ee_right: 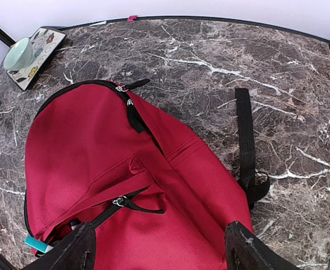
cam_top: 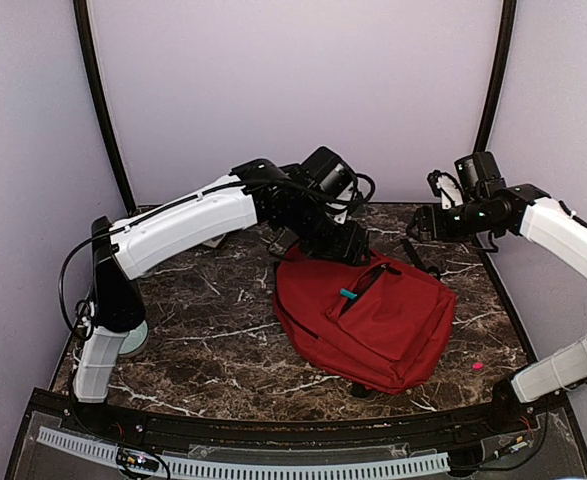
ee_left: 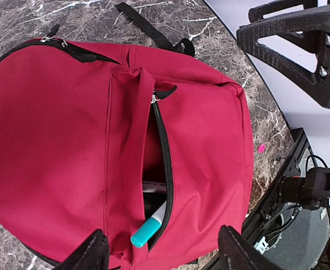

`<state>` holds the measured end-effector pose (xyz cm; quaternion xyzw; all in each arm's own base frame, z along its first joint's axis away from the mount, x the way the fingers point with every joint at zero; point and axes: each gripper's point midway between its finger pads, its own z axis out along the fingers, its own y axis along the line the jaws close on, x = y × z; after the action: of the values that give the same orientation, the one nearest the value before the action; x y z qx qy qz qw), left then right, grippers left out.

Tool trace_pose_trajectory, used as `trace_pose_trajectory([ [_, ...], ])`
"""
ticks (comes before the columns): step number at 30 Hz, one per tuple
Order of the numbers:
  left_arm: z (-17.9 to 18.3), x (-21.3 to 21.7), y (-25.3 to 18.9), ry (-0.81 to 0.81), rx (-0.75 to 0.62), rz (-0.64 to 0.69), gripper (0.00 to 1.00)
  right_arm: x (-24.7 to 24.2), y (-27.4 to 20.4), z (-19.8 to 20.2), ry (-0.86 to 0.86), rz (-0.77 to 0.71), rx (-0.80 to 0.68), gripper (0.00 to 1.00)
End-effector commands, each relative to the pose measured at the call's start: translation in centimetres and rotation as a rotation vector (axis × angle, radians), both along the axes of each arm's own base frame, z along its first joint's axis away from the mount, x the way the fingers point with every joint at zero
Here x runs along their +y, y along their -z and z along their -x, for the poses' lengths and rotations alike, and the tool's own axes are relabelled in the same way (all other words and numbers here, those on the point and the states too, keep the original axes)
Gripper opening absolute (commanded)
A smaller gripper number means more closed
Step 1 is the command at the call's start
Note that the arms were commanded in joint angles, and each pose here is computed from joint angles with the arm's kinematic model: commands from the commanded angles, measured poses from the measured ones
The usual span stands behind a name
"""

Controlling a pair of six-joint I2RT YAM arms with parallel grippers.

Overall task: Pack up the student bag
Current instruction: Adjust the pen in the lower front pocket of the bag.

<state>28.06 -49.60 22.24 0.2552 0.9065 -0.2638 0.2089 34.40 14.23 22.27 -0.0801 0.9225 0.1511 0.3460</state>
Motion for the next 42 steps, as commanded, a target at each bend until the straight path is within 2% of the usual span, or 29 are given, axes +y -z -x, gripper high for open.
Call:
trace_pose_trajectory([
  [1, 1.3, 1.5, -0.4, 0.002, 0.007, -0.039, 0.68, -0.6, -1.3, -0.1, 0.011, 0.009, -0.042, 0.79],
  [6, 2.4, 0.8, 1.0, 0.010, 0.042, -0.038, 0.64, -1.0, -1.5, 0.3, 0.017, 0.027, -0.047, 0.80],
  [15, 3.6, -0.5, 2.6, 0.013, 0.093, -0.022, 0.46, -2.2, -1.3, 1.4, 0.028, 0.058, -0.046, 0.80],
  [20, 3.6, -0.3, 3.6, -0.010, 0.105, -0.045, 0.43, -2.6, -1.5, 1.9, 0.033, 0.067, -0.051, 0.81],
  [29, 1.8, 0.8, 1.1, -0.119, -0.037, -0.069, 0.40, -2.9, -0.8, 3.5, 0.040, 0.047, -0.033, 0.81],
  [42, 2.8, 1.1, 4.8, -0.148, 0.039, -0.114, 0.28, -3.8, -1.3, 5.4, 0.064, 0.045, -0.042, 0.81],
])
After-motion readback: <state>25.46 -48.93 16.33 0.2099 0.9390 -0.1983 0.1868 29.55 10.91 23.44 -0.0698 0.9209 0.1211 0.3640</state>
